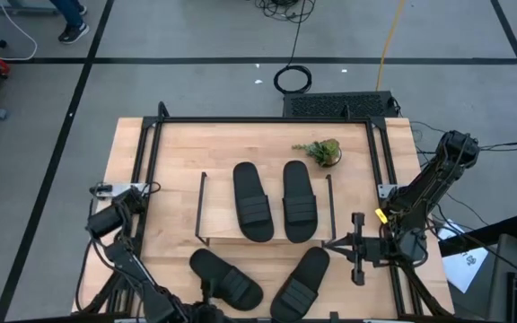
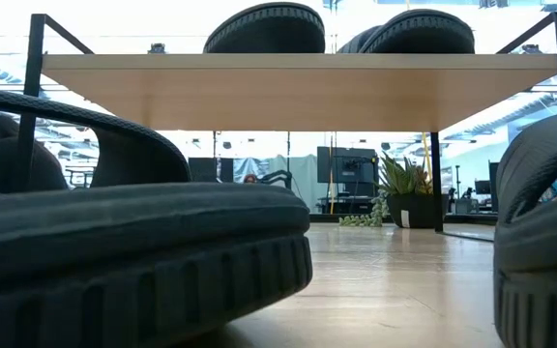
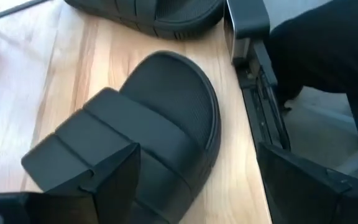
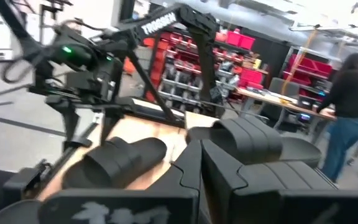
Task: Pick and place slides into the shelf
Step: Put the black slide under the shelf
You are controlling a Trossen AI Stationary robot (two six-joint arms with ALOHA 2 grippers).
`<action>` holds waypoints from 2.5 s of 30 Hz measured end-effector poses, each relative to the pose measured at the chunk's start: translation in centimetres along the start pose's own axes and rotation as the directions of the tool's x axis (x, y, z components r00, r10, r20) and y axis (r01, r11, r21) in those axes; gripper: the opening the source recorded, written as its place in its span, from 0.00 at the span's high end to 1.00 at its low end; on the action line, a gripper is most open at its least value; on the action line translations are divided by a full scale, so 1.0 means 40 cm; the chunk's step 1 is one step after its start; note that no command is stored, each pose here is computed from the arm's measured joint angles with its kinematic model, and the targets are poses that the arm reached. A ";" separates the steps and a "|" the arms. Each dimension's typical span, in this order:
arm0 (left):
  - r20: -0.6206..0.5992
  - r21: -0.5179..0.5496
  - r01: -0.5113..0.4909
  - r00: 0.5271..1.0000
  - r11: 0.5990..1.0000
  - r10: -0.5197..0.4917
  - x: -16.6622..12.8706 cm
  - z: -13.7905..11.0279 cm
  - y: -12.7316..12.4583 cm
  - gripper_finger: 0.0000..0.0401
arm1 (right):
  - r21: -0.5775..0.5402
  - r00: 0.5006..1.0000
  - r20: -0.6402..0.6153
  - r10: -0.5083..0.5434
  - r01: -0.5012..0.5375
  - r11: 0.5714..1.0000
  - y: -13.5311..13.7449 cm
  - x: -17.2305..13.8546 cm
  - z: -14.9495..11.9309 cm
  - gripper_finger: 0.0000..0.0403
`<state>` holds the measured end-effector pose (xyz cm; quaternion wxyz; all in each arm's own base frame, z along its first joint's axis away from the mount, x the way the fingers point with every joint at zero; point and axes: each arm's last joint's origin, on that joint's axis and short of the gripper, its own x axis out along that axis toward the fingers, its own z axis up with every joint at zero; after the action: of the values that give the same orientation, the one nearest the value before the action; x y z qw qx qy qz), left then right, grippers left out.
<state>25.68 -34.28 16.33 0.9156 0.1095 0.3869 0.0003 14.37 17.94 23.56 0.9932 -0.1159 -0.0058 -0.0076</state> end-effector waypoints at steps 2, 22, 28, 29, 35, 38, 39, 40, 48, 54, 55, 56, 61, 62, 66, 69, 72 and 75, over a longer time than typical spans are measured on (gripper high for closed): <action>0.016 0.008 0.007 1.000 1.000 -0.007 0.005 0.009 0.002 0.20 | 0.001 1.000 0.004 0.011 -0.011 1.000 0.000 0.000 0.001 1.00; -0.193 -0.087 -0.195 0.965 0.977 0.175 -0.148 0.090 0.057 0.34 | 0.007 1.000 0.008 0.026 -0.026 1.000 0.002 0.000 0.001 1.00; -0.233 -0.133 -0.159 0.964 0.978 0.125 -0.162 0.030 0.016 0.29 | 0.007 1.000 0.007 0.026 -0.026 1.000 0.002 0.000 0.001 1.00; -0.228 -0.143 -0.156 0.966 0.977 0.121 -0.163 0.023 0.011 0.28 | 0.007 1.000 0.007 0.026 -0.026 1.000 0.002 0.000 0.001 1.00; -0.181 -0.194 -0.203 0.969 0.960 0.169 -0.161 0.001 0.007 0.20 | 0.012 1.000 0.007 0.026 -0.026 1.000 0.002 0.000 0.001 1.00; -0.156 -0.163 -0.222 0.968 0.961 0.197 -0.159 -0.016 0.005 0.15 | 0.025 1.000 0.004 0.027 -0.027 0.999 0.002 0.000 0.000 1.00; -0.150 -0.150 -0.231 0.966 0.961 0.209 -0.158 -0.026 0.004 0.13 | 0.026 1.000 0.003 0.027 -0.027 0.999 0.002 0.000 -0.001 1.00; -0.152 -0.137 -0.239 0.964 0.961 0.218 -0.158 -0.037 0.003 0.12 | 0.025 1.000 0.003 0.028 -0.028 0.999 0.002 0.000 -0.001 1.00; -0.044 -0.096 -0.275 0.961 0.957 0.272 -0.192 -0.114 -0.002 0.11 | 0.000 1.000 -0.010 0.030 -0.030 1.000 0.003 0.000 -0.006 1.00; 0.170 -0.095 -0.261 0.946 0.961 0.274 -0.249 -0.149 0.057 0.18 | 0.001 1.000 -0.009 0.029 -0.029 1.000 0.003 0.001 -0.006 1.00; 0.196 -0.098 -0.240 0.947 0.966 0.255 -0.252 -0.154 0.071 0.20 | 0.004 1.000 -0.009 0.029 -0.029 1.000 0.003 0.001 -0.006 1.00; 0.216 -0.102 -0.213 0.949 0.972 0.230 -0.249 -0.158 0.086 0.21 | 0.006 1.000 -0.009 0.029 -0.029 1.000 0.003 0.001 -0.006 1.00; 0.314 -0.035 0.042 0.949 0.998 -0.029 -0.218 -0.171 0.139 0.29 | 0.008 1.000 -0.009 0.028 -0.028 1.000 0.003 0.001 -0.006 1.00; 0.330 -0.039 0.123 0.938 0.992 -0.104 -0.215 -0.178 0.151 0.30 | 0.008 1.000 -0.009 0.029 -0.029 1.000 0.003 0.001 -0.006 1.00; 0.401 -0.117 0.308 0.884 0.944 -0.239 -0.213 -0.220 0.200 0.33 | 0.004 1.000 -0.009 0.028 -0.028 1.000 0.003 0.001 -0.006 1.00; 0.427 -0.203 0.353 0.871 0.913 -0.242 -0.204 -0.255 0.231 0.31 | 0.001 1.000 -0.009 0.028 -0.028 1.000 0.003 0.001 -0.006 1.00; 0.460 -0.274 0.387 0.857 0.881 -0.233 -0.190 -0.273 0.243 0.26 | 0.001 1.000 -0.009 0.028 -0.028 1.000 0.003 0.001 -0.006 1.00; 0.489 -0.297 0.440 0.833 0.848 -0.261 -0.175 -0.267 0.235 0.20 | 0.004 1.000 -0.009 0.028 -0.028 1.000 0.003 0.001 -0.006 1.00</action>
<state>14.01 -23.56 15.95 0.9641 -0.1557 0.1805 -0.1169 14.40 18.00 23.32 0.9934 -0.1142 0.0004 0.0056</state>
